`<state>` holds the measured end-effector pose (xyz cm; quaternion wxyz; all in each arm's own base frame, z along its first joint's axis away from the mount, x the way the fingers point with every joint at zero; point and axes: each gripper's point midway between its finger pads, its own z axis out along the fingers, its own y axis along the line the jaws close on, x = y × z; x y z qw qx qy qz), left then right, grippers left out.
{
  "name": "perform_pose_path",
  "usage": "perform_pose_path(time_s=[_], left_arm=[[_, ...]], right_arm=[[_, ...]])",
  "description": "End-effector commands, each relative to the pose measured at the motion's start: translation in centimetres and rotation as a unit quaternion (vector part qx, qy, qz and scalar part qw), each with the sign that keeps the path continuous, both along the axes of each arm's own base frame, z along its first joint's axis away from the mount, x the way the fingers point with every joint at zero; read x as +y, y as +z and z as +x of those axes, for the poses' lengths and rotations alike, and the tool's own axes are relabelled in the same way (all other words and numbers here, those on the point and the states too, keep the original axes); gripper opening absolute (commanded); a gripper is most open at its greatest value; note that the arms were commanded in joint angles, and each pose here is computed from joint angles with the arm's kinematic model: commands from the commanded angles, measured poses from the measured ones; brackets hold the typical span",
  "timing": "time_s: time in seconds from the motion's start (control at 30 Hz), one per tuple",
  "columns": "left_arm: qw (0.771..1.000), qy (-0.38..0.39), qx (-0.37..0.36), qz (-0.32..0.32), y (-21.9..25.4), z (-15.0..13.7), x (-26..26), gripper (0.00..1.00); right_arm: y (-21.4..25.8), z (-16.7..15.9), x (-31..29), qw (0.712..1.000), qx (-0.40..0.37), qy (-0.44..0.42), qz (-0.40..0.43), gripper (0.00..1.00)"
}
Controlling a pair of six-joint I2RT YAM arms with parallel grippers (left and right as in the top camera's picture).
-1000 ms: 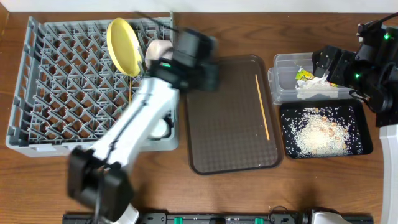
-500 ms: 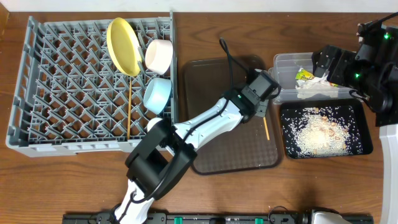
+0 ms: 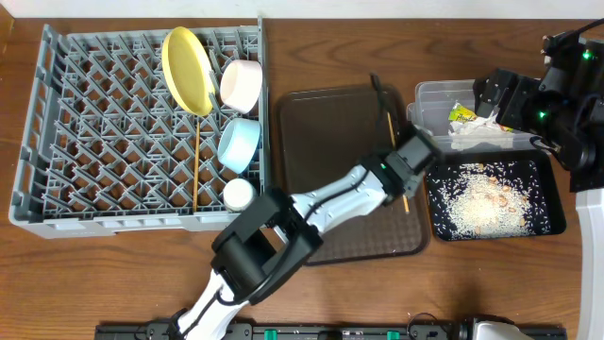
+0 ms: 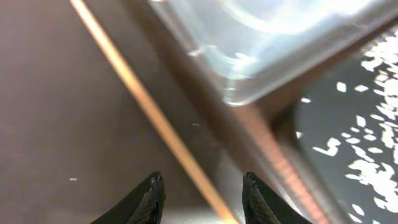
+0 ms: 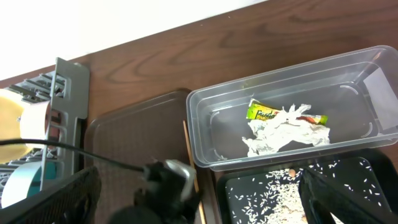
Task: Sort waste into correct bins and load items into the dishwasher
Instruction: 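Reach left gripper to the second chopstick and grasp it, then insert the second chopstick into the rack beside the first, release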
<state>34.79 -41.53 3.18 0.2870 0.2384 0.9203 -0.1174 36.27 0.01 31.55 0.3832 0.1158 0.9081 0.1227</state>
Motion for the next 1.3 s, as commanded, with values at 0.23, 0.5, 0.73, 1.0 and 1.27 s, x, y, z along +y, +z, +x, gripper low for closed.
perform_pose_path(time_s=[0.23,0.5,0.73,1.0,1.27], left_arm=[[0.999,0.007,-0.013,0.039,-2.9,1.2,1.1,0.41],[0.997,0.038,-0.018,0.066,-3.2,1.5,2.7,0.41],[0.982,0.166,0.079,0.048,-4.7,2.9,8.1,0.42],[0.948,0.142,0.284,-0.027,-4.1,0.4,9.1,0.42],[0.943,0.133,0.305,0.008,-4.5,-1.9,9.3,0.09]], right_arm=[[0.1,0.0,-0.4,1.000,-0.001,-0.009,0.001,0.99],[0.1,0.0,-0.4,1.000,-0.001,-0.009,0.001,0.99],[0.1,0.0,-0.4,1.000,-0.001,-0.009,0.001,0.99],[0.1,0.0,-0.4,1.000,-0.001,-0.009,0.001,0.99],[0.1,0.0,-0.4,1.000,-0.001,-0.009,0.001,0.99]])
